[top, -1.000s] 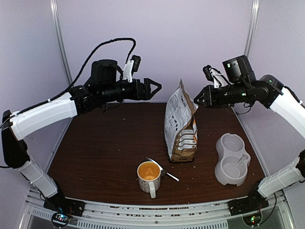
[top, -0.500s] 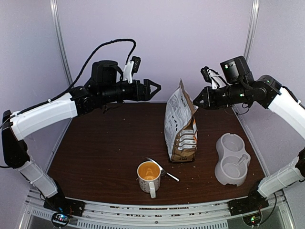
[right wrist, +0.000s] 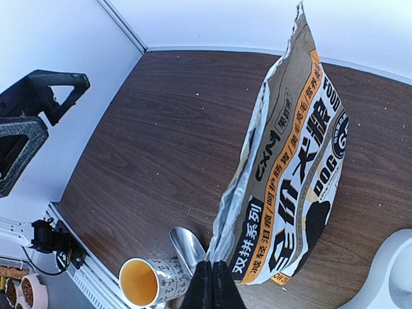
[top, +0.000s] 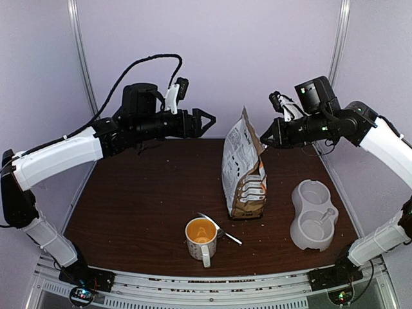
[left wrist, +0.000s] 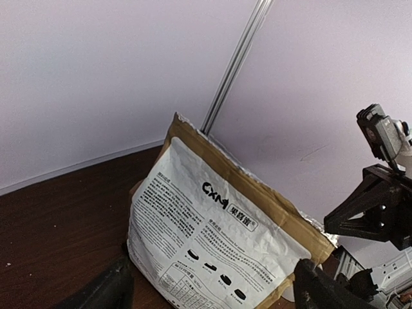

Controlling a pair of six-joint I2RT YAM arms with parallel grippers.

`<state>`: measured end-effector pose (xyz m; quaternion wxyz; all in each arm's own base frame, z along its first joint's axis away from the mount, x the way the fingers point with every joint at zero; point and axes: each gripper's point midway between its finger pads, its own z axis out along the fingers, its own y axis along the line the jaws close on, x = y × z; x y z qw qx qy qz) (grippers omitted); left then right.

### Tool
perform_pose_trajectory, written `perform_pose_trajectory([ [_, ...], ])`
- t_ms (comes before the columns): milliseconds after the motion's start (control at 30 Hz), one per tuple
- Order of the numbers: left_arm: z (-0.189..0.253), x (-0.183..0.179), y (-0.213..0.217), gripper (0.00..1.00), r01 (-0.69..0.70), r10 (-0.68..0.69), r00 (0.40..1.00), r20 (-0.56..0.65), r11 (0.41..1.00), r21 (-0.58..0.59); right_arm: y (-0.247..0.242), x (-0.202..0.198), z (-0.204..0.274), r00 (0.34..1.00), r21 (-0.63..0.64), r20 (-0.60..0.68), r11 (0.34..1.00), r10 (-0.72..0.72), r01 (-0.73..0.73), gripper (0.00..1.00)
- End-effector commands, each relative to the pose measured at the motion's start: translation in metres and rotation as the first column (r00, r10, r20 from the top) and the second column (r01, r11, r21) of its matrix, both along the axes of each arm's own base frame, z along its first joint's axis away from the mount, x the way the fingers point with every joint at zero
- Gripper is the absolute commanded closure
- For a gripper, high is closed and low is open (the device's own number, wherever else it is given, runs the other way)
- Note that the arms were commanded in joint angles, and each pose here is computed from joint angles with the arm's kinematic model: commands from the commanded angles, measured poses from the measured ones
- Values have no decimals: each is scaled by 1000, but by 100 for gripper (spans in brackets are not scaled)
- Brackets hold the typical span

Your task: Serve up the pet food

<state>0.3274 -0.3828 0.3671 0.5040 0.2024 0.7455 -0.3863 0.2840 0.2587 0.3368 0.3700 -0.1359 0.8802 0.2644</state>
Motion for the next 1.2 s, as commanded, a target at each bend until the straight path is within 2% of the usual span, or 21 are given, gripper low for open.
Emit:
perform_pose_trajectory([
  [0,24,-6,8,11,-11,15,999,50,997,-72,18,-7,-6,998,34,-28,998,58,-57,100],
  [133,18,-12,13,11,-6,9,1000,28,995,-103,57,-20,-2,988,173,-13,974,154,-150,100],
  [300,14,-20,4,11,51,-53,999,-8,989,-138,79,-16,-9,991,302,-11,945,132,-123,100],
  [600,2,-30,-43,13,207,-223,972,-69,960,-191,60,-21,-9,999,443,36,895,36,-48,100],
  [767,-6,-35,-70,19,268,-292,951,-96,941,-207,50,-26,-10,998,482,57,875,11,-37,100],
  [1000,-5,-34,-83,35,293,-320,942,-103,931,-216,45,-30,-11,997,459,72,887,14,-46,100],
  [1167,-8,-34,-88,38,306,-335,935,-119,928,-212,43,-32,-16,998,450,67,892,19,-47,100],
])
